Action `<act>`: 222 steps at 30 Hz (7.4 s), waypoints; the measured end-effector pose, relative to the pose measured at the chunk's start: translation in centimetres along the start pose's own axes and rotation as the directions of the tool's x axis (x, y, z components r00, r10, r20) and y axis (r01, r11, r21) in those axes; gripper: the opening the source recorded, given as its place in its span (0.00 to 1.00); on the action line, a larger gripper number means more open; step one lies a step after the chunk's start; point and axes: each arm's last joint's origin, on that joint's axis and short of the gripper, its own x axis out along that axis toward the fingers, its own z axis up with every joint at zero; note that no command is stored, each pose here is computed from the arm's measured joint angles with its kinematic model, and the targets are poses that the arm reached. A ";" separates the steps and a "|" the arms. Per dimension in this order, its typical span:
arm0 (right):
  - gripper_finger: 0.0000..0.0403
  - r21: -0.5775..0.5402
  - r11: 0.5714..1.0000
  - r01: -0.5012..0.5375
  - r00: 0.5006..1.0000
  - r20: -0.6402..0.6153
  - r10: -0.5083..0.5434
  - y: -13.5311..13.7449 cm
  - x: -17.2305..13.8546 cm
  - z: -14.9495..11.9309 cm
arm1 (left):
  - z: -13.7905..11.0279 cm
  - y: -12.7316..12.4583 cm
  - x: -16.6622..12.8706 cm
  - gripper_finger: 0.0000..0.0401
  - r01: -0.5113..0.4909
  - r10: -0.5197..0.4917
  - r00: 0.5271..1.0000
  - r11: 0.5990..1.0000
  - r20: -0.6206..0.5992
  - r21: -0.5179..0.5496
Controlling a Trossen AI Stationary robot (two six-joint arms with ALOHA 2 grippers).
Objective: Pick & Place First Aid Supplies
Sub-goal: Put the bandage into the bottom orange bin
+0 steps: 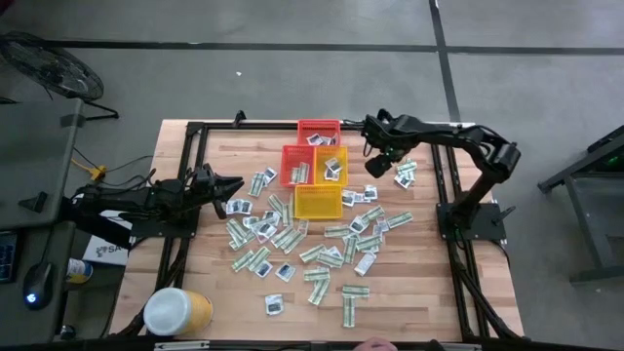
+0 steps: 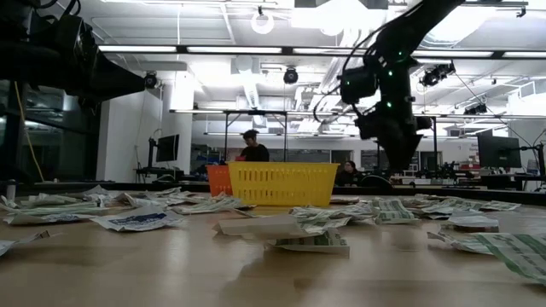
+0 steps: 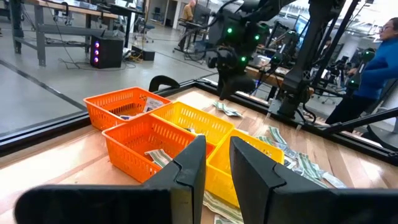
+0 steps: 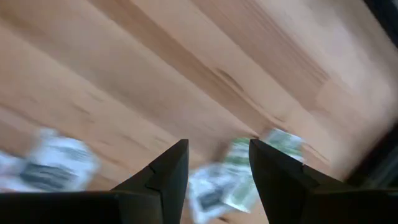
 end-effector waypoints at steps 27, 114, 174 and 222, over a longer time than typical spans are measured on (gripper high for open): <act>0.41 -0.012 0.998 0.063 0.978 -0.198 -0.064 -0.3 4.2 0.4 | 0.0 0.0 0.0 0.18 0.000 0.000 1.000 1.000 0.000 0.000; 0.00 -0.684 0.729 -0.031 0.841 0.377 0.389 17.1 -8.7 10.7 | 0.0 0.0 0.0 0.18 0.000 0.000 1.000 1.000 -0.001 0.000; 0.44 -0.029 0.995 -0.100 0.988 0.117 0.103 4.1 -2.2 3.5 | 0.0 0.0 0.0 0.18 0.000 0.000 1.000 1.000 -0.001 0.000; 0.45 0.596 0.802 -0.038 0.970 -0.171 0.174 -3.4 6.3 2.1 | 0.0 0.0 0.0 0.18 -0.001 0.001 1.000 1.000 0.000 0.000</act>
